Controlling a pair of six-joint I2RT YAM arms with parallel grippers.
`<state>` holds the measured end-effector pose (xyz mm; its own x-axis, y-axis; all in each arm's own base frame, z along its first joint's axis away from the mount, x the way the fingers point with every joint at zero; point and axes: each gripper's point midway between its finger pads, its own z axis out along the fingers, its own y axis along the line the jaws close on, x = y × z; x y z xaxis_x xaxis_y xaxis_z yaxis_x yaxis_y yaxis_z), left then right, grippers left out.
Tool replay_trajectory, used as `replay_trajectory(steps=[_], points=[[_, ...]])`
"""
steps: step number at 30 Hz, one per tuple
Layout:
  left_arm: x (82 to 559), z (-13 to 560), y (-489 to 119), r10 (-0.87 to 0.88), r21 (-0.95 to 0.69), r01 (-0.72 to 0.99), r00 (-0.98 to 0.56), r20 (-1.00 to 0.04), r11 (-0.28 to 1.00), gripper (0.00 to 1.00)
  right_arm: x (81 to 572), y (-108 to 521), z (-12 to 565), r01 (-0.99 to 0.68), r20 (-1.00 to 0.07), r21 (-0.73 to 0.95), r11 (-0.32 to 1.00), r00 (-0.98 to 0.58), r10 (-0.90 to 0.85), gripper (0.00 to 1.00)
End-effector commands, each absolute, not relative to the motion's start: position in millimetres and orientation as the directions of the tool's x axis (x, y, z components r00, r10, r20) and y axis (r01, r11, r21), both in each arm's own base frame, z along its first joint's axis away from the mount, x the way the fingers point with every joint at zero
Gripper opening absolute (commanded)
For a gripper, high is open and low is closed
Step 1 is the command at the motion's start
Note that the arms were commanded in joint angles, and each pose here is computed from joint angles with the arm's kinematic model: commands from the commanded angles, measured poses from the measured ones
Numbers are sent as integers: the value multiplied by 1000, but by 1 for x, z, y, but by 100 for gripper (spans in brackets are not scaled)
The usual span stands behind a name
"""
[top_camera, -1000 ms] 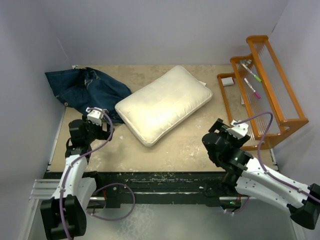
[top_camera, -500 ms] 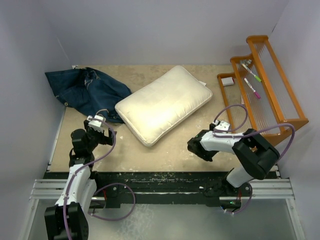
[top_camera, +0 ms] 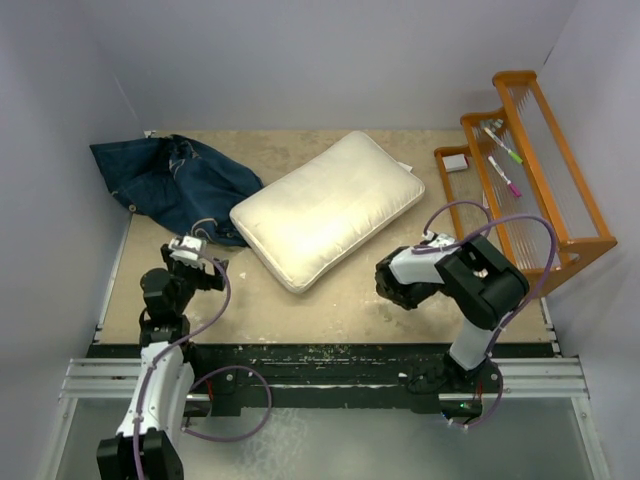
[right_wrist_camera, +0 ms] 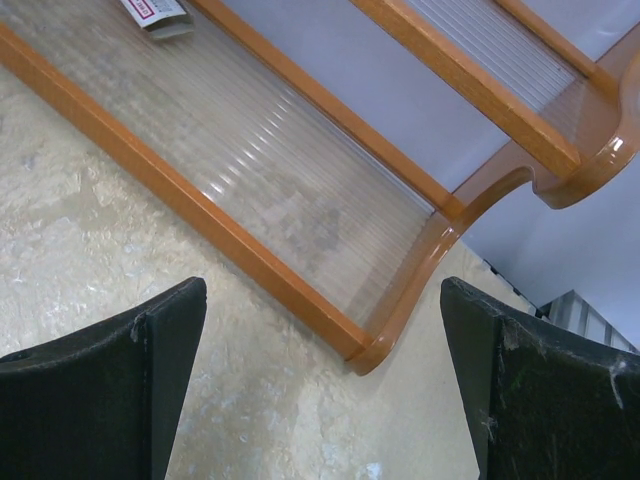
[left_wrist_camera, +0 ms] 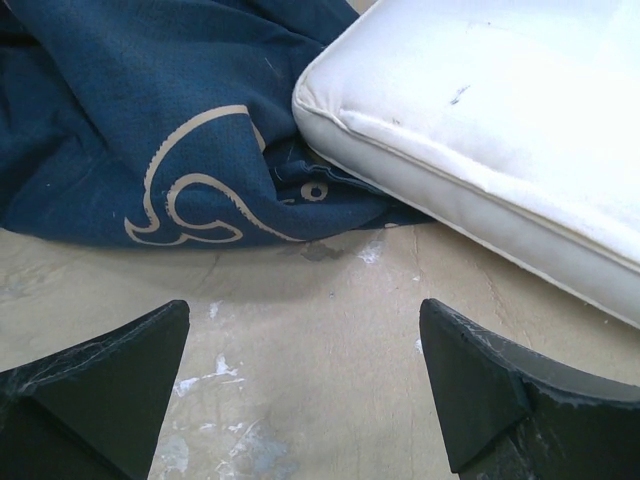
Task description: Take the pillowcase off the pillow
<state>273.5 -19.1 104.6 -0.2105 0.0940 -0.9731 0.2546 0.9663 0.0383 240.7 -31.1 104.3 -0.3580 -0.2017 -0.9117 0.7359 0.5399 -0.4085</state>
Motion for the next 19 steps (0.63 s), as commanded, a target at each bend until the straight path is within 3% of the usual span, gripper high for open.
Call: replay_trajectory(steps=[1,7,19], points=[[268,111,-16,79,52,215,-118,-990,975,99,247,-25,118,752,-963,-270,601,-216,-162,100],[265,111,-26,104,68,281,-114,-988,957,99,244,-16,118,719,-968,-251,648,-187,-168,100],[267,111,-21,93,59,250,-124,-988,967,99,239,-21,117,736,-976,-216,641,-172,-132,100]])
